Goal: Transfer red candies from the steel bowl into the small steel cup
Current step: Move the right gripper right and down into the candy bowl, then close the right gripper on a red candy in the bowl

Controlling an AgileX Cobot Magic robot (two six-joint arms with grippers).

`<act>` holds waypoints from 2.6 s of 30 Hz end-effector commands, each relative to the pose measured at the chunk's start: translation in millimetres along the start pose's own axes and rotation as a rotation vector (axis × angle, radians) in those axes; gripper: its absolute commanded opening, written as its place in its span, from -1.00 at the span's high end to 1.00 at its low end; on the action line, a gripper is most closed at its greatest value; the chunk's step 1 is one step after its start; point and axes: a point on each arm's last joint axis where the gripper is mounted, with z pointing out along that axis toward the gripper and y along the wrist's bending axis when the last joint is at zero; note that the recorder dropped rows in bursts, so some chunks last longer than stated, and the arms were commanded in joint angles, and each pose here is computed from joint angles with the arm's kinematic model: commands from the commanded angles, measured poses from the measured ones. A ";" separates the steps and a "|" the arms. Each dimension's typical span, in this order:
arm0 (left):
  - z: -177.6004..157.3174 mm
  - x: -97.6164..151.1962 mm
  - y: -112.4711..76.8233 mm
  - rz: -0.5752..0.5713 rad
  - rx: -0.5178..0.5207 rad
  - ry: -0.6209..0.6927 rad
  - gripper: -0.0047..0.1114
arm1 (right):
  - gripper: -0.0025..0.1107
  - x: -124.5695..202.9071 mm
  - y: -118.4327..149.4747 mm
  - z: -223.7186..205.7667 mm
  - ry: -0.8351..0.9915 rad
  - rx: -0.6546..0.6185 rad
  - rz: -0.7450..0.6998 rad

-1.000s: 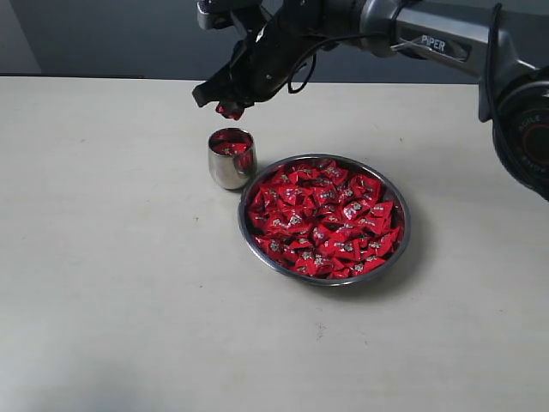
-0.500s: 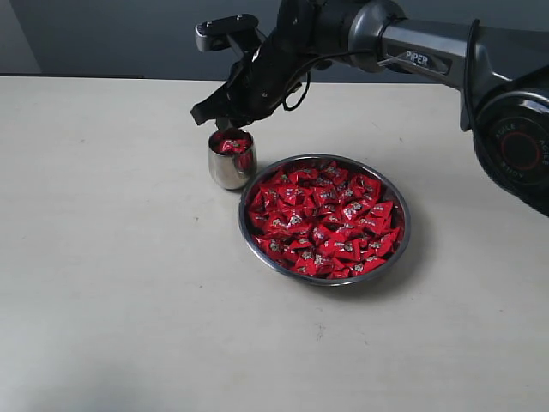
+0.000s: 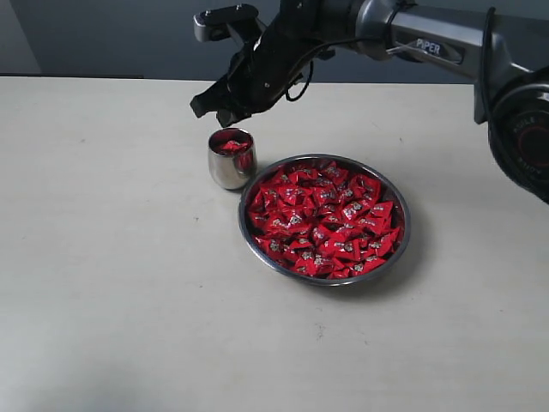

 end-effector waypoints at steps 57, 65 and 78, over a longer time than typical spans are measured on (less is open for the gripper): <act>0.1 0.4 -0.4 -0.006 0.006 -0.011 0.91 | 0.97 178.2 -18.1 -73.6 0.169 0.153 0.333; 0.1 0.4 -0.4 -0.006 0.006 -0.011 0.91 | 0.97 166.1 -27.8 -75.6 0.199 0.190 0.362; 0.1 0.4 -0.4 -0.006 0.006 -0.011 0.91 | 0.26 174.9 -43.3 -84.8 0.261 0.171 0.487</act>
